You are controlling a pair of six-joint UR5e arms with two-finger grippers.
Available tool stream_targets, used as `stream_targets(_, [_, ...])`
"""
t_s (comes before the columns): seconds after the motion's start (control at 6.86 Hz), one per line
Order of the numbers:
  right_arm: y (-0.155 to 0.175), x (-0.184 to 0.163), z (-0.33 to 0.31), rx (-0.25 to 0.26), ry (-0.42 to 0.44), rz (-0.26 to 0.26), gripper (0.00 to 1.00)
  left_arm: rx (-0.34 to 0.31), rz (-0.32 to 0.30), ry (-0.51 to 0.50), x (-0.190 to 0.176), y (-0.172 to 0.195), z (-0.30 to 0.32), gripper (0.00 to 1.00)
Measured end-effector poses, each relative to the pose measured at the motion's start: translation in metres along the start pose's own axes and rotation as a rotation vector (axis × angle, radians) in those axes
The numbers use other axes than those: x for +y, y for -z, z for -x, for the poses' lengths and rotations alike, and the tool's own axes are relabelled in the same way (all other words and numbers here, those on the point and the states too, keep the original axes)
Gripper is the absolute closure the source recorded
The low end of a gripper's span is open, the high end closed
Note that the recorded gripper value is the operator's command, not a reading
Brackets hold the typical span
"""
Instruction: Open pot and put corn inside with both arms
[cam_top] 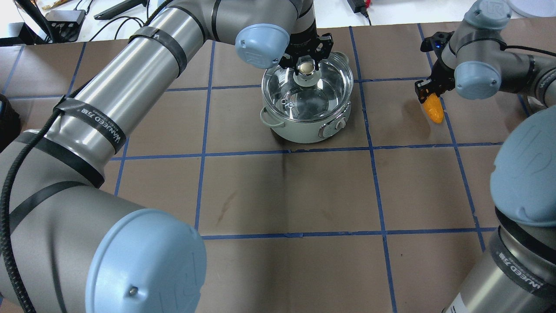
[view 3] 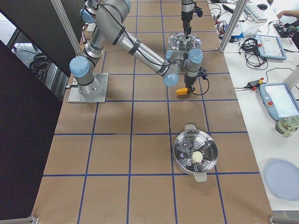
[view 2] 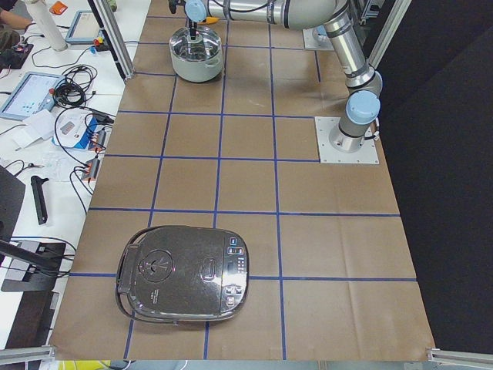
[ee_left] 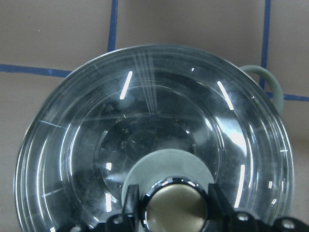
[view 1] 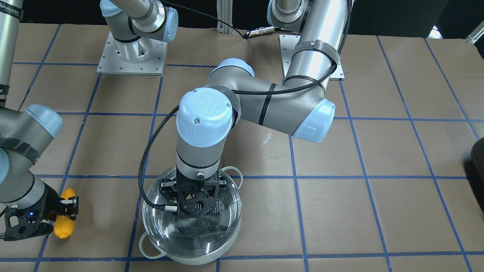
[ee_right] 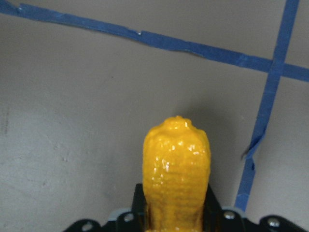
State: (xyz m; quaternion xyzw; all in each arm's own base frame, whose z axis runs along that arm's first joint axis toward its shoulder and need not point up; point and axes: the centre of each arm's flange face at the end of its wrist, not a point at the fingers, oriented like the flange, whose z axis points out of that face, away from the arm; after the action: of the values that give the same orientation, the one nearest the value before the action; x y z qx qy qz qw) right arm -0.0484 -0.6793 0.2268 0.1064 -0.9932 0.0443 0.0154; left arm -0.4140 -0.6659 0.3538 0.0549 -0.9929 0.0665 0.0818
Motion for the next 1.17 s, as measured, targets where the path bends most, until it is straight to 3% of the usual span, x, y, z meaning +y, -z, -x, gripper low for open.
stream_targets(0.15, [0.034, 0.000, 0.001, 0.002, -0.020, -0.006, 0.79, 0.005, -0.011, -0.002, 0.002, 0.015, -0.001, 0.77])
stream_targets(0.44, [0.113, 0.002, 0.014, -0.012, -0.066, 0.015, 0.79, -0.002, -0.023, -0.025, 0.010, 0.084, 0.018, 0.77])
stream_targets(0.73, [0.166, -0.015, 0.068, -0.024, -0.081, 0.016, 0.78, -0.060, 0.028, -0.008, -0.025, 0.120, 0.114, 0.79])
stream_targets(1.17, [0.160, -0.074, 0.189, -0.038, -0.140, -0.006, 0.78, -0.113, 0.142, -0.049, -0.068, 0.090, 0.292, 0.79])
